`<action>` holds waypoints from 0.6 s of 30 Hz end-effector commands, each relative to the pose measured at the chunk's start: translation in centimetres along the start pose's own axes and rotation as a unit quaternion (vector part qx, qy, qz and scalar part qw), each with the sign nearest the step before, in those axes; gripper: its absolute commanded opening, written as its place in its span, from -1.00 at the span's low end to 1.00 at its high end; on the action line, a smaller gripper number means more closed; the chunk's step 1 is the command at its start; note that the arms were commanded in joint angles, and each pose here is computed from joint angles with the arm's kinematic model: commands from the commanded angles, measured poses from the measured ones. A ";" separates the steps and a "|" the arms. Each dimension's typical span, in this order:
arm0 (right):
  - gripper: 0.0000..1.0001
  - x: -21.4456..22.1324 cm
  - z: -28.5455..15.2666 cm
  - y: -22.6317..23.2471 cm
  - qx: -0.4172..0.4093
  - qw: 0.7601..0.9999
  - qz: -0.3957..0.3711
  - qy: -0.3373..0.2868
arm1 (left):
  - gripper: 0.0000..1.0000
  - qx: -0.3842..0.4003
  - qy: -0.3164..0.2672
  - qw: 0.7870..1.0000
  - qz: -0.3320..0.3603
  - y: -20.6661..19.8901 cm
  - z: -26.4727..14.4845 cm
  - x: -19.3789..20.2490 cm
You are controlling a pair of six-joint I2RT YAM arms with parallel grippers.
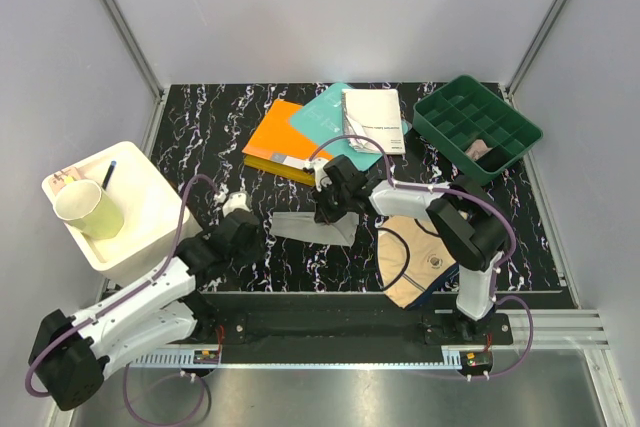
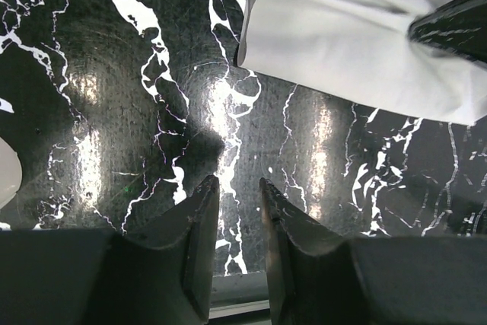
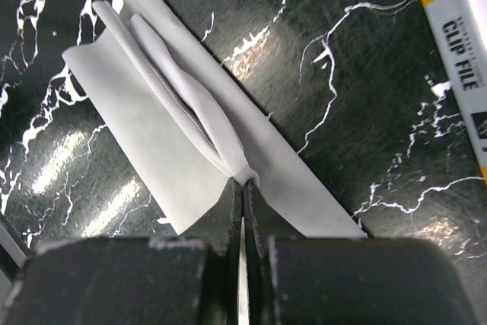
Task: Roll the underwear
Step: Fold the underwear at the center of the board.
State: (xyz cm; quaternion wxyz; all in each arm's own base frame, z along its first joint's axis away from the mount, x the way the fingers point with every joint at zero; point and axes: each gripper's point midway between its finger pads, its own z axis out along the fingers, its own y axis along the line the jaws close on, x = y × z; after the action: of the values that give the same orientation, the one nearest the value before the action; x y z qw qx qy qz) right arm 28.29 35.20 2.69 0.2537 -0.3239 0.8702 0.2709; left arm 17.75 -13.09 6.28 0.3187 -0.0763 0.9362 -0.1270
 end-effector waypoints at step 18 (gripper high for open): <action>0.53 -5.5 -9.7 -3.9 0.156 0.982 0.065 -0.087 | -0.26 0.056 -0.140 0.984 0.091 -7.7 4.7 -13.5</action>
State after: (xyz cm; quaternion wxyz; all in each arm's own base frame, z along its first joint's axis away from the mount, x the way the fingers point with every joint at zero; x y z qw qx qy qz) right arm 31.20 31.86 7.60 0.3104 -0.2631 0.8909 0.2019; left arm 27.85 -17.11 10.57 0.4059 -0.0206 0.9046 -0.1283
